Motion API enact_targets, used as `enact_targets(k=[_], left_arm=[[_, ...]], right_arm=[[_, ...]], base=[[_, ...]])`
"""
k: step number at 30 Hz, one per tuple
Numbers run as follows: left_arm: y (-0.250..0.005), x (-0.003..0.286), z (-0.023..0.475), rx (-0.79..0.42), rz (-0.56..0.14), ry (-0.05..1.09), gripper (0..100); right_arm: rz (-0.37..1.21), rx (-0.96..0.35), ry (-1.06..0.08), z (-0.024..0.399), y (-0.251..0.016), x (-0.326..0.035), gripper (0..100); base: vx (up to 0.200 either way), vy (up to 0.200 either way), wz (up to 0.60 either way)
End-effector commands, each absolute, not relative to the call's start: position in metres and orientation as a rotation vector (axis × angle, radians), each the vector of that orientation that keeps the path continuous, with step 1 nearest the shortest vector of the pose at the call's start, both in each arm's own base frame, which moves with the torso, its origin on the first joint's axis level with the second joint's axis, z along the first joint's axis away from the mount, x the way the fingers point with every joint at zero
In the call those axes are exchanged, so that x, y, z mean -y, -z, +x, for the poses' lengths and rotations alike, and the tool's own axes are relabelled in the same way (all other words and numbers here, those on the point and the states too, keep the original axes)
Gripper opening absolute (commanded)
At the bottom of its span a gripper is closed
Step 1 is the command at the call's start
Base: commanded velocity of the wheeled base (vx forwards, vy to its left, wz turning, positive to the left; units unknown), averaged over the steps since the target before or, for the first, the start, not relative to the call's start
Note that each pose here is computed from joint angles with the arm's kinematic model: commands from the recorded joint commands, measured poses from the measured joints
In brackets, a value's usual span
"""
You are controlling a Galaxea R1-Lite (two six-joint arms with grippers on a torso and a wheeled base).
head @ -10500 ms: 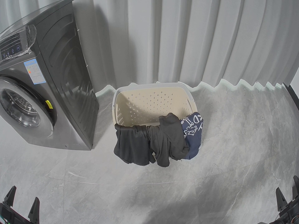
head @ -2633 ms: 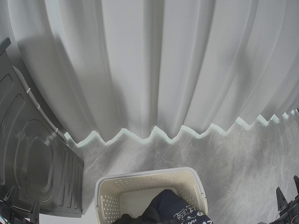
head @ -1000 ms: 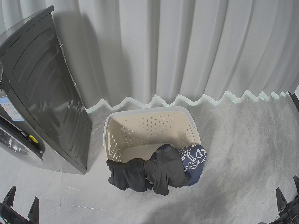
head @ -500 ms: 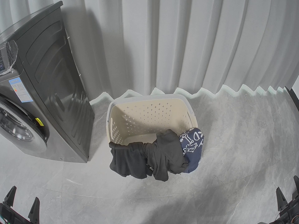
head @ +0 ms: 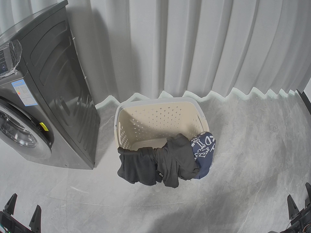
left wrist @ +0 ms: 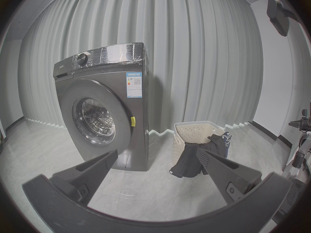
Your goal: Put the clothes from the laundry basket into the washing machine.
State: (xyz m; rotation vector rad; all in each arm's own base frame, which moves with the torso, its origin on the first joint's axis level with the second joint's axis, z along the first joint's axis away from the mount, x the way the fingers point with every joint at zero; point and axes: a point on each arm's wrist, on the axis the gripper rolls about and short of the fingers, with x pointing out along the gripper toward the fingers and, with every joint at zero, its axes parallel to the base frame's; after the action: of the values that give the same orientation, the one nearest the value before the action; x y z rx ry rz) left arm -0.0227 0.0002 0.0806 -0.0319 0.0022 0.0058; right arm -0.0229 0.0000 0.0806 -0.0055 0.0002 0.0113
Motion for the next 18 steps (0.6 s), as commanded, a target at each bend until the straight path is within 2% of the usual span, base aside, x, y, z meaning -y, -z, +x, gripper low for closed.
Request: enact_targets(k=[1,18], left_arm=[[-0.0758,-0.0002,-0.0227,-0.003,-0.032,-0.006,100],[-0.0758,-0.0002,-0.0227,-0.003,-0.032,-0.006,100]], right_arm=[[-0.006,-0.001,-0.012,-0.0228,-0.0753,0.0,100],[-0.006,-0.001,-0.012,-0.0228,-0.0753,0.0,100]], base=[[0.0,0.2,0.0],[0.0,0.2,0.0]])
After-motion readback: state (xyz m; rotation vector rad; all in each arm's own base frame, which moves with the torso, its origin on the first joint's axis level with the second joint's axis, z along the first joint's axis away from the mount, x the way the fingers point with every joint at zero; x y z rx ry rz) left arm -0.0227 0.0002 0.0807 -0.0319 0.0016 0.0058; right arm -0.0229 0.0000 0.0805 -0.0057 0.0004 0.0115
